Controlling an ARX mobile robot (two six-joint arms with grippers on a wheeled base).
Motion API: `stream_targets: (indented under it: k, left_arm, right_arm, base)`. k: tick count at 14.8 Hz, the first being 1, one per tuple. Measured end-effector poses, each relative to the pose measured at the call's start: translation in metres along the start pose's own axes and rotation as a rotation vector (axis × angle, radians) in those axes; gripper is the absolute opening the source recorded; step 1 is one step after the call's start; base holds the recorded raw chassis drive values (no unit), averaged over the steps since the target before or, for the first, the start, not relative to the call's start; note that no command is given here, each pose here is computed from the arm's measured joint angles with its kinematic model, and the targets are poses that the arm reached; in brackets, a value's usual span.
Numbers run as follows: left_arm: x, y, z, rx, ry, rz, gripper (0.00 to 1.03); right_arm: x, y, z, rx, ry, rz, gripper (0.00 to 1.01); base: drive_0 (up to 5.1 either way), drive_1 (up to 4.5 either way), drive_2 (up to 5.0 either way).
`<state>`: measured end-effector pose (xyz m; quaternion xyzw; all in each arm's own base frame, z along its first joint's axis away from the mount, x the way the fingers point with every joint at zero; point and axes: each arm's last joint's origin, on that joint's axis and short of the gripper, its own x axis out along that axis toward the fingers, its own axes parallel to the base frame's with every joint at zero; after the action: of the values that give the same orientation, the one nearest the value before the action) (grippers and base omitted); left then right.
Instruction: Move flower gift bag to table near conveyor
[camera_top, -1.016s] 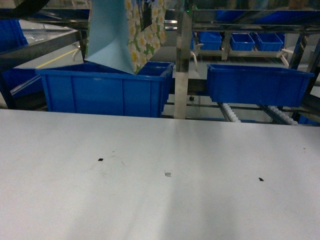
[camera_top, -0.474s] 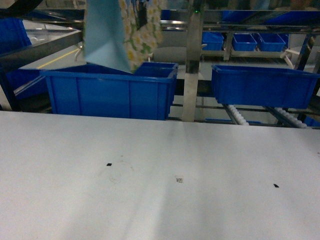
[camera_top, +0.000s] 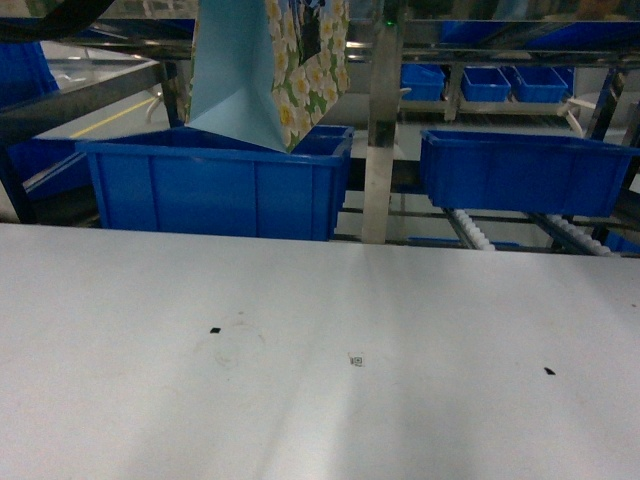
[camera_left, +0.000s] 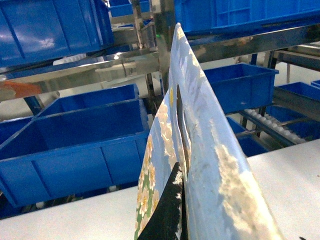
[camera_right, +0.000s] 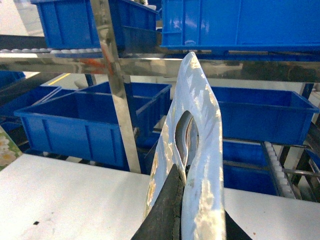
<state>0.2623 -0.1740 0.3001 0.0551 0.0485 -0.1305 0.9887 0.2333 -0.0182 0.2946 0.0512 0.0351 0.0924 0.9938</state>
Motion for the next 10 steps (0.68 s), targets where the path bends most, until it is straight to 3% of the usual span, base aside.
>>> stream_targets:
  k: [1, 4, 5, 6, 8, 10]
  left_arm:
    - [0.000, 0.001, 0.000, -0.001, 0.000, 0.005, 0.02]
    - [0.000, 0.000, 0.000, 0.000, 0.000, -0.003, 0.02]
    - [0.000, 0.000, 0.000, 0.000, 0.000, -0.003, 0.02]
    - [0.000, 0.000, 0.000, 0.000, 0.000, -0.002, 0.02]
    - [0.000, 0.000, 0.000, 0.000, 0.000, -0.001, 0.02]
    - [0.000, 0.000, 0.000, -0.001, 0.000, -0.001, 0.02]
  right_arm:
    - [0.006, 0.001, -0.014, -0.001, 0.003, 0.010, 0.02]
    - [0.015, -0.003, -0.061, -0.010, 0.106, -0.032, 0.02]
    - [0.014, -0.005, -0.083, -0.018, 0.147, -0.039, 0.02]
    - [0.014, -0.007, -0.100, -0.049, 0.158, -0.047, 0.02]
    - [0.016, -0.013, -0.121, -0.063, 0.201, -0.062, 0.02]
    - [0.021, -0.021, -0.132, -0.070, 0.210, -0.087, 0.02]
  base:
    - [0.0, 0.00, 0.0]
    - [0.0, 0.00, 0.0]
    - [0.0, 0.00, 0.0]
    - [0.0, 0.00, 0.0]
    - [0.0, 0.00, 0.0]
    - [0.0, 0.00, 0.0]
